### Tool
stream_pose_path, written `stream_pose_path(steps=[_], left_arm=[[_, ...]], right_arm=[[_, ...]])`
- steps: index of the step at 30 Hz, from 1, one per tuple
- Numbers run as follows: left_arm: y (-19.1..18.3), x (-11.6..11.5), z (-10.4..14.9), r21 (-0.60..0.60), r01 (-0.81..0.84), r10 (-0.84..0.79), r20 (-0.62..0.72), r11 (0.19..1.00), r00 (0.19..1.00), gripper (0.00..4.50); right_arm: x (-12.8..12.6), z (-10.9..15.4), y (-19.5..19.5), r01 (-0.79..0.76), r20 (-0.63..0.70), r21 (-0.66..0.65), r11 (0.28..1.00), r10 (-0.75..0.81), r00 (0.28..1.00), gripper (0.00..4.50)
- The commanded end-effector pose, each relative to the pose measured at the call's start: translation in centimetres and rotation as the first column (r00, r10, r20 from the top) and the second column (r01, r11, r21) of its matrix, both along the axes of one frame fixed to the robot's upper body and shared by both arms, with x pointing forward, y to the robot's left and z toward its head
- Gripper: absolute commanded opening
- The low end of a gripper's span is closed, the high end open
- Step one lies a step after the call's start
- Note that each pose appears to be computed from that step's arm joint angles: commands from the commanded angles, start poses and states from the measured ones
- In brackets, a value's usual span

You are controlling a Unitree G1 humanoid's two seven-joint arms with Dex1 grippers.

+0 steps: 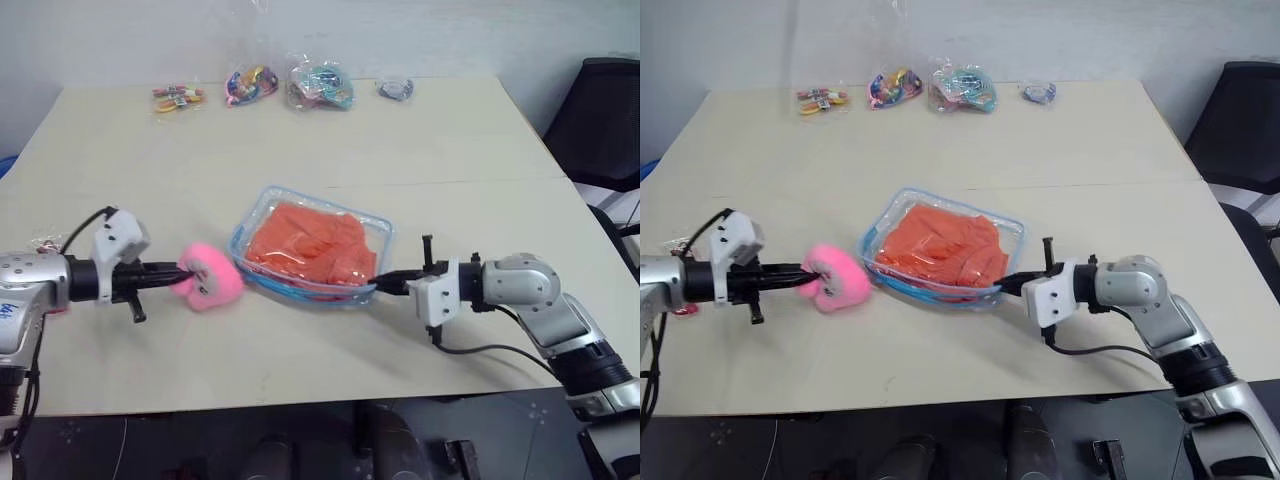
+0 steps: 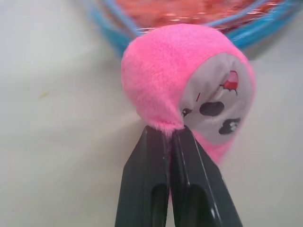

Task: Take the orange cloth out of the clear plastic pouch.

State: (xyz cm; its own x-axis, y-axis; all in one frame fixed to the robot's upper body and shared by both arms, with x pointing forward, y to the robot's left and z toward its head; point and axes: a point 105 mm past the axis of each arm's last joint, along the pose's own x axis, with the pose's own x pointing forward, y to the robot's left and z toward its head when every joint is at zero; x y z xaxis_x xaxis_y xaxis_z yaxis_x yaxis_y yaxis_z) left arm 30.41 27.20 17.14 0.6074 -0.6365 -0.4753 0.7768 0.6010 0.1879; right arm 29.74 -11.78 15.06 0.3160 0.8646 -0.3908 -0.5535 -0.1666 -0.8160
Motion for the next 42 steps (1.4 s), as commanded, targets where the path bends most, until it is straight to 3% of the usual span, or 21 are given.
stream_pose_path(steps=[1,12,15,16,21,24,29,31,33,35,38,40,42], left_arm=[[2.2,1.0,2.8,0.023,-0.071,0.068,0.099,0.997,0.993,0.0],[2.2,1.8,3.3,0.011,-0.068,0.066,0.122,0.998,0.99,0.0],[1.3,1.4,2.4,-0.005,-0.032,0.032,0.08,0.999,0.996,0.0],[0.8,1.2,1.9,-0.019,-0.023,0.024,0.063,1.0,0.998,0.0],[-1.8,0.0,-0.4,-0.077,0.034,-0.035,-0.017,0.996,0.999,1.43],[-2.7,-0.7,-2.2,-0.032,0.081,-0.083,-0.041,0.996,0.996,2.35],[-0.2,0.5,-0.7,0.085,0.021,-0.026,0.062,0.996,0.998,4.03],[0.7,0.9,0.7,0.116,0.006,-0.019,0.115,0.993,0.993,4.48],[0.5,1.3,2.9,0.104,0.023,-0.04,0.166,0.994,0.985,4.48],[-2.1,1.1,5.5,0.111,0.134,-0.156,0.225,0.985,0.962,4.48],[-6.4,0.6,7.4,0.131,0.285,-0.311,0.283,0.95,0.907,4.48],[-9.5,-0.2,7.8,0.156,0.38,-0.41,0.302,0.912,0.861,4.48],[-11.7,-0.6,6.3,0.262,0.442,-0.507,0.297,0.858,0.809,4.48]], right_arm=[[-0.2,1.5,-1.4,0.011,0.047,0.014,1.0,-0.012,0.999,0.02],[-0.1,1.7,-1.6,0.038,0.04,0.038,0.999,-0.04,0.998,0.02],[-0.3,1.5,-1.4,0.043,0.011,0.05,0.998,-0.043,0.999,0.02],[-0.3,1.5,-1.2,0.048,0.0,0.064,0.997,-0.048,0.999,0.23],[-1.0,1.8,-0.4,0.066,-0.081,0.121,0.99,-0.057,0.995,1.76],[-1.4,2.3,0.0,0.096,-0.131,0.162,0.982,-0.075,0.989,2.78],[-2.7,4.5,-0.2,0.18,-0.247,0.265,0.947,-0.114,0.962,4.5],[-3.7,5.0,-0.2,0.208,-0.332,0.3,0.931,-0.103,0.938,4.5],[-4.6,5.9,0.0,0.23,-0.387,0.351,0.908,-0.083,0.918,4.5],[-5.2,6.6,0.1,0.27,-0.439,0.399,0.877,-0.076,0.895,4.5],[-5.7,7.0,0.4,0.298,-0.472,0.415,0.86,-0.076,0.879,4.5],[-5.9,6.9,0.5,0.313,-0.479,0.415,0.855,-0.087,0.874,4.5],[-5.9,6.7,0.5,0.325,-0.481,0.406,0.854,-0.103,0.871,4.5]])
